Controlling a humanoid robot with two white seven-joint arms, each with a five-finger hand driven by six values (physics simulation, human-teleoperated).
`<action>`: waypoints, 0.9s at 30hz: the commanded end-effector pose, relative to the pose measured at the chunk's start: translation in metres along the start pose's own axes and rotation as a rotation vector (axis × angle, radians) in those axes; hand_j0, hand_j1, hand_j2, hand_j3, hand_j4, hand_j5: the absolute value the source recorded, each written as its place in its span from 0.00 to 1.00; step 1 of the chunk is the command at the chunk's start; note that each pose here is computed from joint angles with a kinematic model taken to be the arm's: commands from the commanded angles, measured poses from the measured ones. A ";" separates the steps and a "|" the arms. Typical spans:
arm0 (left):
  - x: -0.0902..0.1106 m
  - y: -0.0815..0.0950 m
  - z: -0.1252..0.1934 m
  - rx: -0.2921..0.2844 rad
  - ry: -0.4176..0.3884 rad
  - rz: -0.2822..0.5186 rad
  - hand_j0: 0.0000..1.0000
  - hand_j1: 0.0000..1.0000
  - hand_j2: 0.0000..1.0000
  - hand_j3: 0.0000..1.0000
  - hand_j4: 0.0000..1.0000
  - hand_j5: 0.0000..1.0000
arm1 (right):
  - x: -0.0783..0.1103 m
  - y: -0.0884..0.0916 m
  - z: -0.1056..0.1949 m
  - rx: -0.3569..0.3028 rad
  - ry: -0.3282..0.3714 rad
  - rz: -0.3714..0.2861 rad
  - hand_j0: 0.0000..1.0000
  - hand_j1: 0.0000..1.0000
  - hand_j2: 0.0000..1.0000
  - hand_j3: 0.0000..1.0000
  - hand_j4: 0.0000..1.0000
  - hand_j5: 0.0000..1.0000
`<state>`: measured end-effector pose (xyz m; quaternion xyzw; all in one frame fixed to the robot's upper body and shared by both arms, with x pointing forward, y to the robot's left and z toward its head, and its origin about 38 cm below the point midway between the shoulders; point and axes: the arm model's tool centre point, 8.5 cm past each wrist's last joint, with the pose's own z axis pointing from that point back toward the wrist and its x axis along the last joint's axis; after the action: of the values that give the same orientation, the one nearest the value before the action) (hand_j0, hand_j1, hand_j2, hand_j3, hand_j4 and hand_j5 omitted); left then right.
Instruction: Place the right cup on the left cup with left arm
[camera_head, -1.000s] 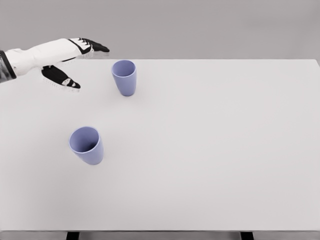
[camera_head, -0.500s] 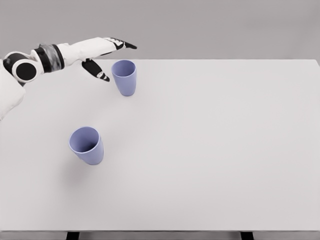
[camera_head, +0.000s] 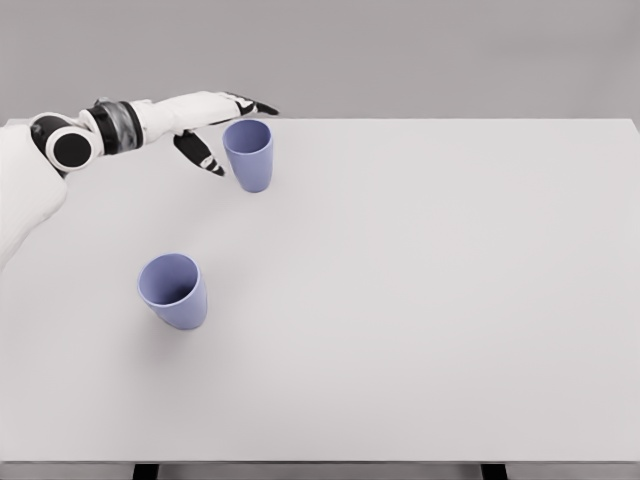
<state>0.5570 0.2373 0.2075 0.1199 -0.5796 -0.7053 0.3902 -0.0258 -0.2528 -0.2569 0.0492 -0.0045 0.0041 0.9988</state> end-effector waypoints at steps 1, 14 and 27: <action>-0.001 -0.001 0.000 -0.015 0.012 -0.025 1.00 1.00 1.00 1.00 1.00 1.00 | 0.000 0.000 0.000 0.000 0.001 0.000 1.00 1.00 1.00 1.00 1.00 1.00; 0.011 0.001 -0.021 -0.038 0.002 -0.051 1.00 1.00 1.00 1.00 1.00 1.00 | 0.000 0.000 0.000 0.000 0.001 0.000 1.00 1.00 1.00 1.00 1.00 1.00; 0.009 -0.003 -0.021 -0.049 0.009 -0.055 0.55 0.55 0.55 0.55 0.55 0.55 | 0.000 0.000 0.000 0.000 0.001 0.000 1.00 1.00 1.00 1.00 1.00 1.00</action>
<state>0.5622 0.2161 0.1998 0.1291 -0.5551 -0.7306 0.3760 -0.0259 -0.2528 -0.2569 0.0492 -0.0044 0.0041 0.9988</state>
